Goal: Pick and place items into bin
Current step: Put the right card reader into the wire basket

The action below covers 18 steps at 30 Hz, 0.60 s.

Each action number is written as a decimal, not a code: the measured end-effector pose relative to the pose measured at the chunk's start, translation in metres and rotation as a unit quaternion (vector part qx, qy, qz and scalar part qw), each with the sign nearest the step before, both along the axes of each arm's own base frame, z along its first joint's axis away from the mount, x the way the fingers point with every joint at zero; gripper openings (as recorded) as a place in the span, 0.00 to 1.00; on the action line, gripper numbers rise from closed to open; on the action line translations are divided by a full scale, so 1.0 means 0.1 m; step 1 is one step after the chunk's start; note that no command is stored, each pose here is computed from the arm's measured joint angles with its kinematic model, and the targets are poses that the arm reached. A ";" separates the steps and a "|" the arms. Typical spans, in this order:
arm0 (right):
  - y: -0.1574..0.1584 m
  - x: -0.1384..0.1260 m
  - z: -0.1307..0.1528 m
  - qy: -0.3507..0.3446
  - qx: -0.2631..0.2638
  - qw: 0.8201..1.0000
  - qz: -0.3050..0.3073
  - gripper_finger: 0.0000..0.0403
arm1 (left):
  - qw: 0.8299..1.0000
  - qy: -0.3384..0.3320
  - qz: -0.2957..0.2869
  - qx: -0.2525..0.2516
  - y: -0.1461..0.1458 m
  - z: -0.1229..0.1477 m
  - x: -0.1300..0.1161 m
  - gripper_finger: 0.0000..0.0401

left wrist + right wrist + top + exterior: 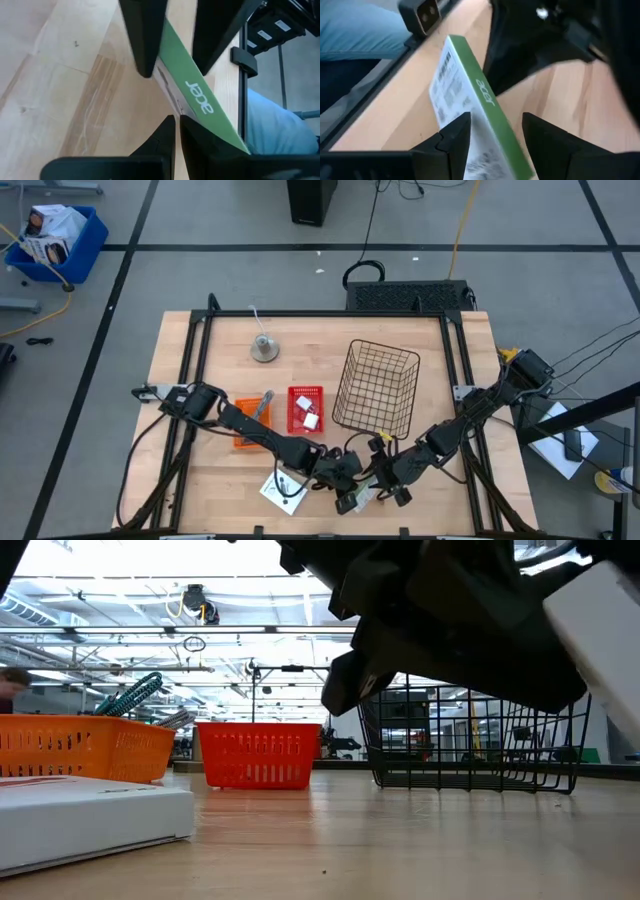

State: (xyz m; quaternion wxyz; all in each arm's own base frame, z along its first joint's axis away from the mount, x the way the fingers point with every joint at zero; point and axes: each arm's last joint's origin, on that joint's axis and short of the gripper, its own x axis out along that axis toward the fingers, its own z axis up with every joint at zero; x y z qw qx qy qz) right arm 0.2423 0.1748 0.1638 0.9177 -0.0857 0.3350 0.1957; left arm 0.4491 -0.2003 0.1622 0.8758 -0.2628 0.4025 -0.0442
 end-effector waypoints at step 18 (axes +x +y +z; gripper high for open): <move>0.04 -0.02 0.01 0.016 0.036 0.999 0.005 0.42 | 1.000 -0.020 0.003 -0.005 -0.01 0.03 0.02 0.08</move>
